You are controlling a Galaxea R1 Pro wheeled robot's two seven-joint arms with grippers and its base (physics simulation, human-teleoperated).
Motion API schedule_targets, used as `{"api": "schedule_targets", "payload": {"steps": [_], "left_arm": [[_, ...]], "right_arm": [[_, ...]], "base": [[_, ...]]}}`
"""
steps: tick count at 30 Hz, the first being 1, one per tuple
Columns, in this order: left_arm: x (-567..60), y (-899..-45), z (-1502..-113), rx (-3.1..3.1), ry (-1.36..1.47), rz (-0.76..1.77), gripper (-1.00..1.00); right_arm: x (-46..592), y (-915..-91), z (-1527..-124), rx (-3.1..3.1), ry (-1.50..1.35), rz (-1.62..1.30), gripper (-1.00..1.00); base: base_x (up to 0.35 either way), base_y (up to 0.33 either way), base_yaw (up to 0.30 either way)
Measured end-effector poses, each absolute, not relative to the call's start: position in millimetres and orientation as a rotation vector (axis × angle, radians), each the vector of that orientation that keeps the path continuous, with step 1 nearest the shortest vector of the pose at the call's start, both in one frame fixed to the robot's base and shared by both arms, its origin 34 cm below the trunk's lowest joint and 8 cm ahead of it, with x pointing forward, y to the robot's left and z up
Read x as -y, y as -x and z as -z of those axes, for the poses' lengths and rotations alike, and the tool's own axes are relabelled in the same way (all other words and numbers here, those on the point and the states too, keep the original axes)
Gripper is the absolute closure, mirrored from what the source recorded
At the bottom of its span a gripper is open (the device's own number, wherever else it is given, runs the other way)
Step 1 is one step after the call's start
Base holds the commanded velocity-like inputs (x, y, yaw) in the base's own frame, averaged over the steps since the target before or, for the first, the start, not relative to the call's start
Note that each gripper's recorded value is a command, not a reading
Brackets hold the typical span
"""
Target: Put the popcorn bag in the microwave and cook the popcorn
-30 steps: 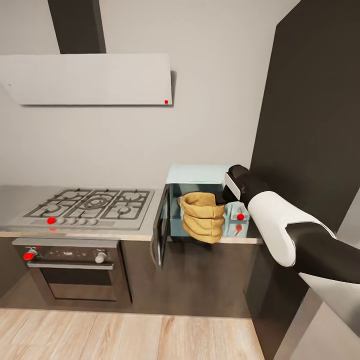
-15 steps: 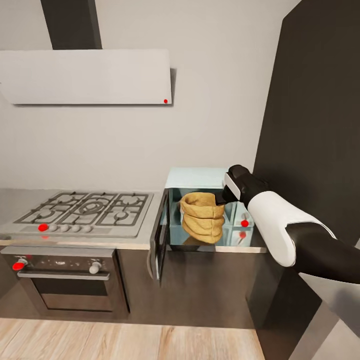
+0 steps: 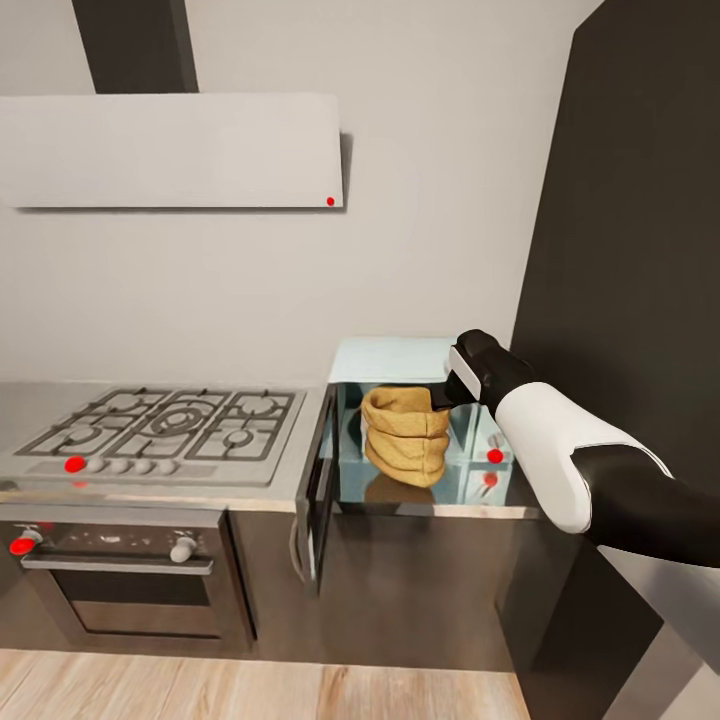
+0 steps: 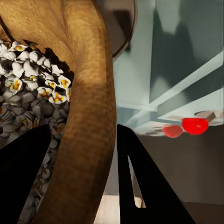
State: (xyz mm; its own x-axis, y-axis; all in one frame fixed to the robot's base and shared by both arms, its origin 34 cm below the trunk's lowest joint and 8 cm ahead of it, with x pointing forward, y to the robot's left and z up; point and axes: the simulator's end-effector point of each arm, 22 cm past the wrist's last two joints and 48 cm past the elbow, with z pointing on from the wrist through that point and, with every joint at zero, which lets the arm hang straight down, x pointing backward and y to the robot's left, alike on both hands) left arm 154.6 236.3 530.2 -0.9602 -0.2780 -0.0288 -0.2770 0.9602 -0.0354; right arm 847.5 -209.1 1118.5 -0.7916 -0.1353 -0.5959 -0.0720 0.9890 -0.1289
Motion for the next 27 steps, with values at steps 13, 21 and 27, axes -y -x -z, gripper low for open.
{"api": "schedule_targets", "payload": {"steps": [13,21,27], "left_arm": [[-236,-154,-530,-3.079,0.434,0.049,-1.00],[-236,-154,-530,-3.078,0.434,0.049,-1.00],[-236,-152,-532,-3.070,0.434,0.050,-1.00]], "right_arm": [[209,-847,-1118,-2.488,0.142,0.127,1.00],[208,-843,-1109,-2.512,0.139,0.114,1.00],[205,-832,-1107,-2.533,0.127,0.079,1.00]], "base": [[0.150,0.000,0.000],[0.207,0.000,0.000],[0.136,0.000,0.000]]}}
